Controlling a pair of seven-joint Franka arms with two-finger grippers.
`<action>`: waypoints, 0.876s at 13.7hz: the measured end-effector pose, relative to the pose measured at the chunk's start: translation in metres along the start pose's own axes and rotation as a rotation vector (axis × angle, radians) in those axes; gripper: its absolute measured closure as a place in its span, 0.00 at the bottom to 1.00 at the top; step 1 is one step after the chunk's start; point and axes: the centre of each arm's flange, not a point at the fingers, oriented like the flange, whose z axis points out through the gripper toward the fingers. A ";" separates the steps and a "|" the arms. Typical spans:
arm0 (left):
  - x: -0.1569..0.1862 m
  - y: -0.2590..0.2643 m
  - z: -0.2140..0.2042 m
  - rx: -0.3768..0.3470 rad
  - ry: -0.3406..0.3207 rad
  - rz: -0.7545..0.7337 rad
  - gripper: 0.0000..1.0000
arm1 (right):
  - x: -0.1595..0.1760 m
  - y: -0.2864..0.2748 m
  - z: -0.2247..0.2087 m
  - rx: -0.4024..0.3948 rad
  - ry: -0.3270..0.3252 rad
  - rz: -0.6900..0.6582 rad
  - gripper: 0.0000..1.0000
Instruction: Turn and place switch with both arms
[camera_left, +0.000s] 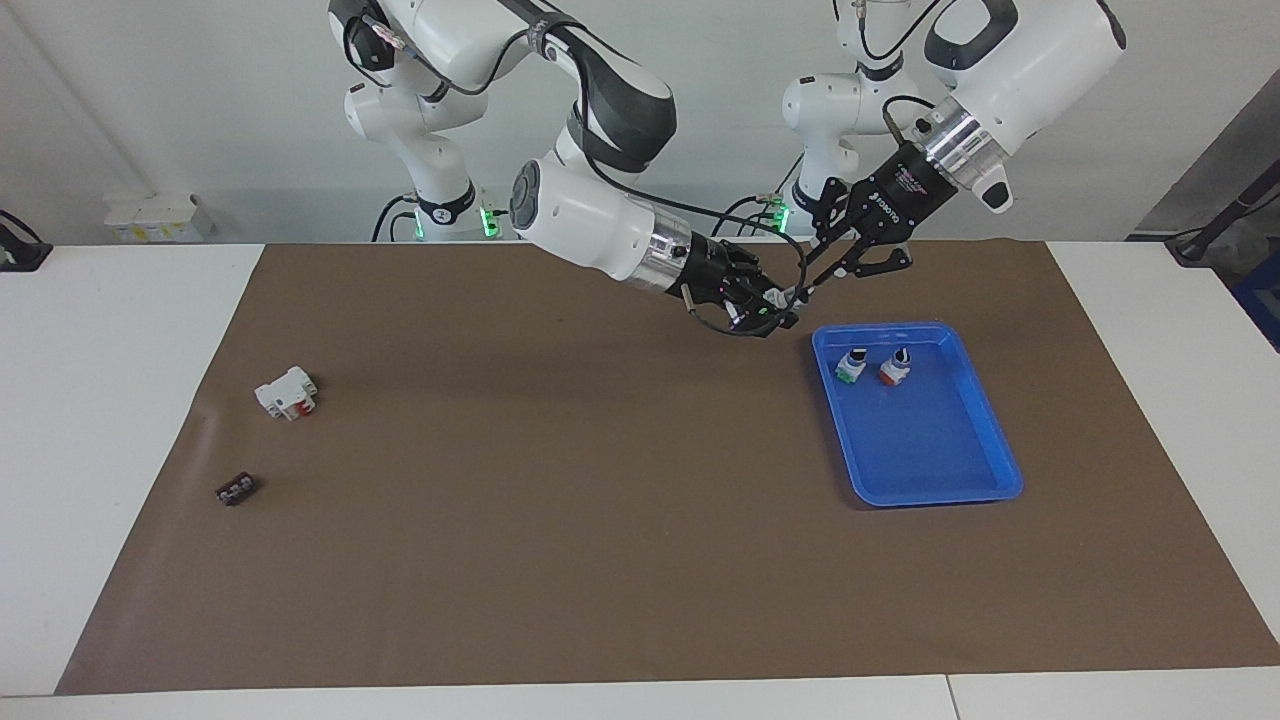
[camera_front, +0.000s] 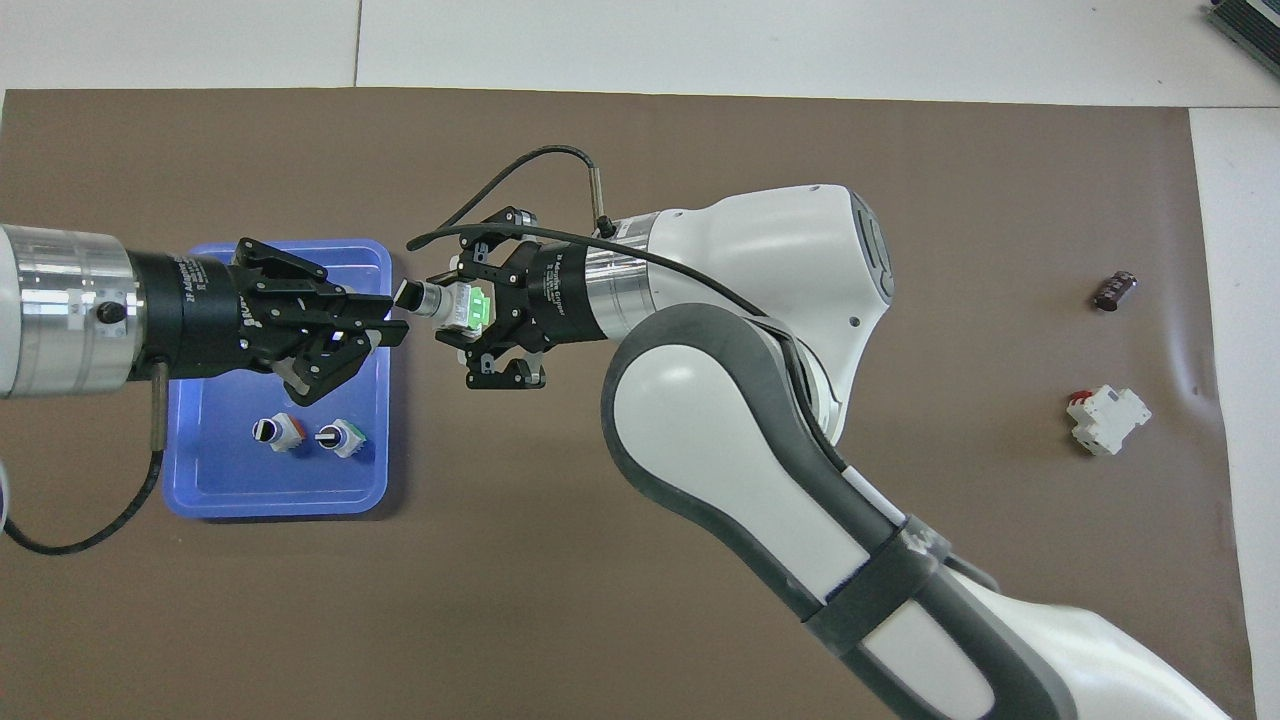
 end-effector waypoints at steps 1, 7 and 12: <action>0.001 0.003 -0.002 -0.001 -0.008 -0.008 0.73 | 0.000 0.000 0.000 0.000 0.000 0.000 0.54; 0.009 0.027 0.001 0.030 -0.072 -0.072 0.73 | 0.000 -0.001 -0.001 0.002 0.000 0.001 0.54; 0.007 0.042 0.014 0.054 -0.088 -0.097 0.72 | 0.005 -0.003 -0.003 0.007 0.005 0.007 0.54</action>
